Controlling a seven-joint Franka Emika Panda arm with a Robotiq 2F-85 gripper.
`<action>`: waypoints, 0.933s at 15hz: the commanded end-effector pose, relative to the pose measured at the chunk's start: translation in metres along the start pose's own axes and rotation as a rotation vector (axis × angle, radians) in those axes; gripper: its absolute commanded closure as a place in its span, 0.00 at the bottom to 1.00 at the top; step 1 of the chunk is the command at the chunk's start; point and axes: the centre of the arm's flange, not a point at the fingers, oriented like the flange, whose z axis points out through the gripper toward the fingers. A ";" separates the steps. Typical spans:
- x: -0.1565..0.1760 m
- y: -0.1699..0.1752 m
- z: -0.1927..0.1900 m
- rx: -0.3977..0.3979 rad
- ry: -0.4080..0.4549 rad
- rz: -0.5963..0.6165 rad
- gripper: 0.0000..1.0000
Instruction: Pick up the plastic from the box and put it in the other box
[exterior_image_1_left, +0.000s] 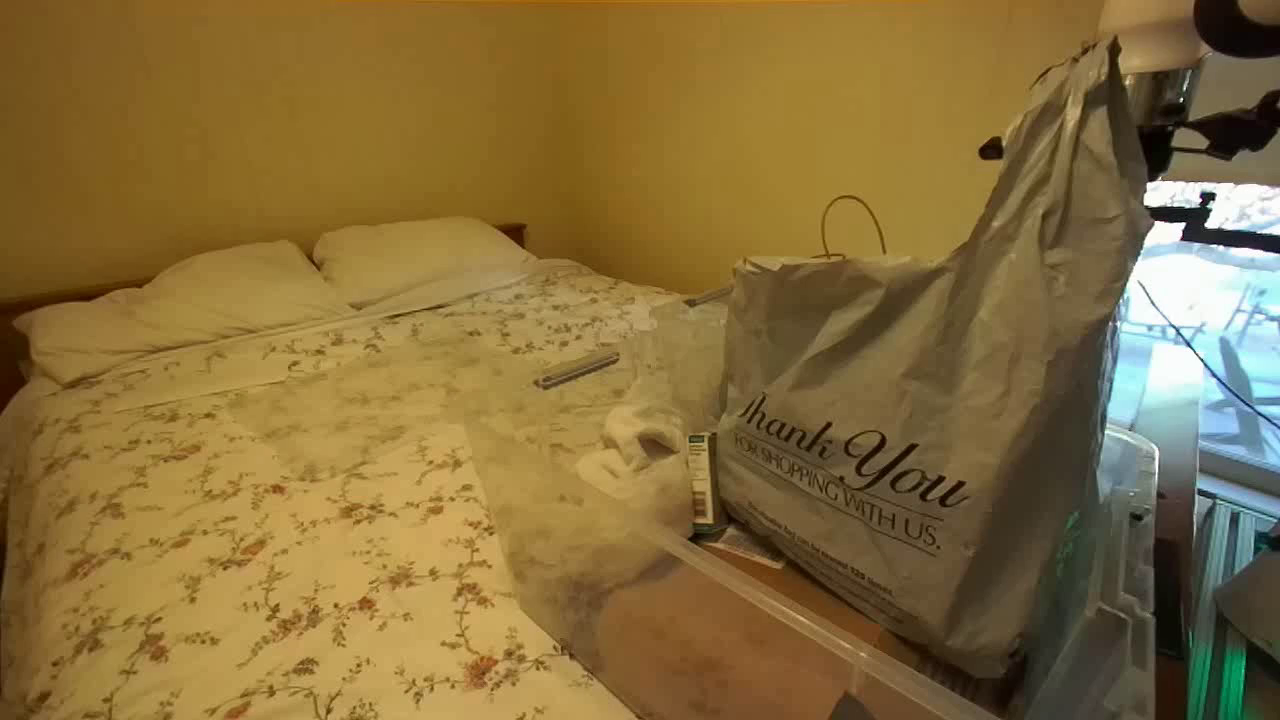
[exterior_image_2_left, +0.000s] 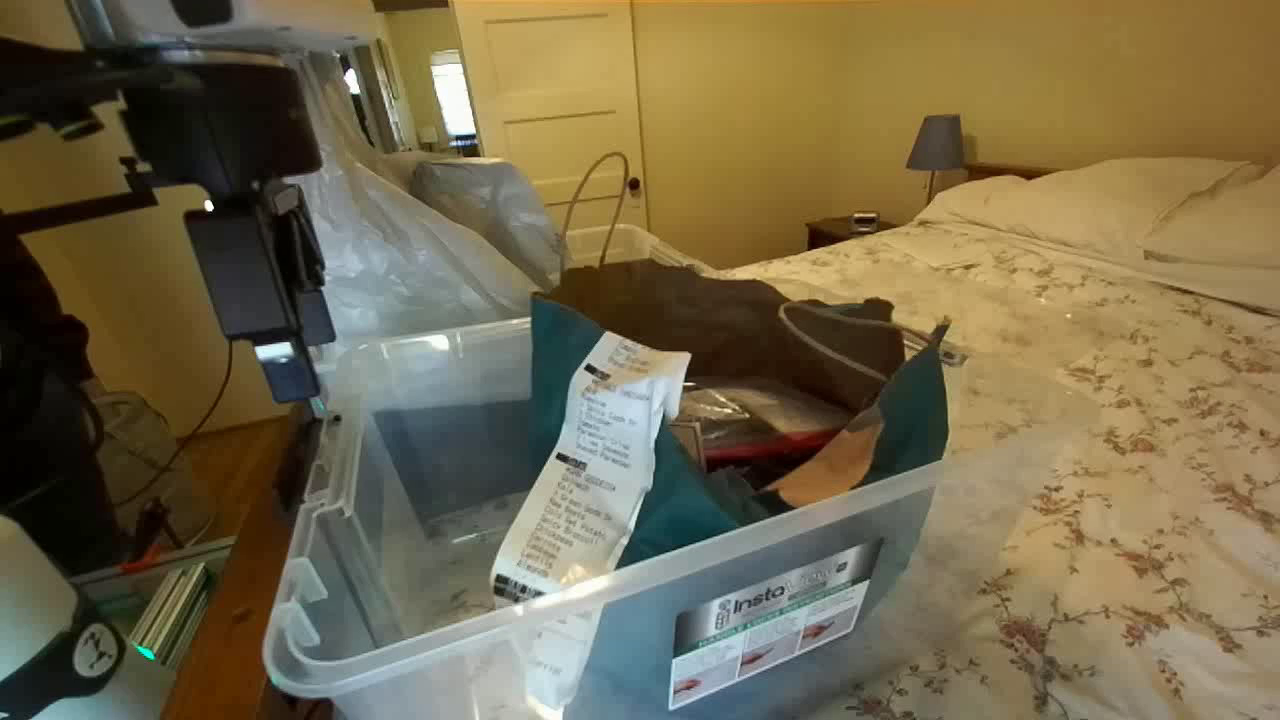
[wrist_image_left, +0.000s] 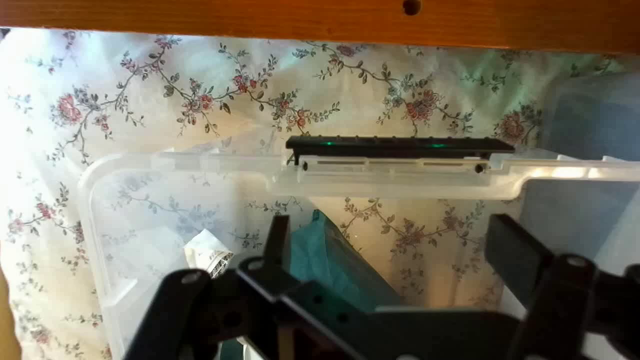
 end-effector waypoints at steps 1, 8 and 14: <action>0.000 0.000 0.000 0.000 0.000 0.000 0.00; 0.001 -0.008 -0.004 0.020 0.032 -0.049 0.00; -0.014 -0.067 -0.076 0.005 0.154 -0.379 0.00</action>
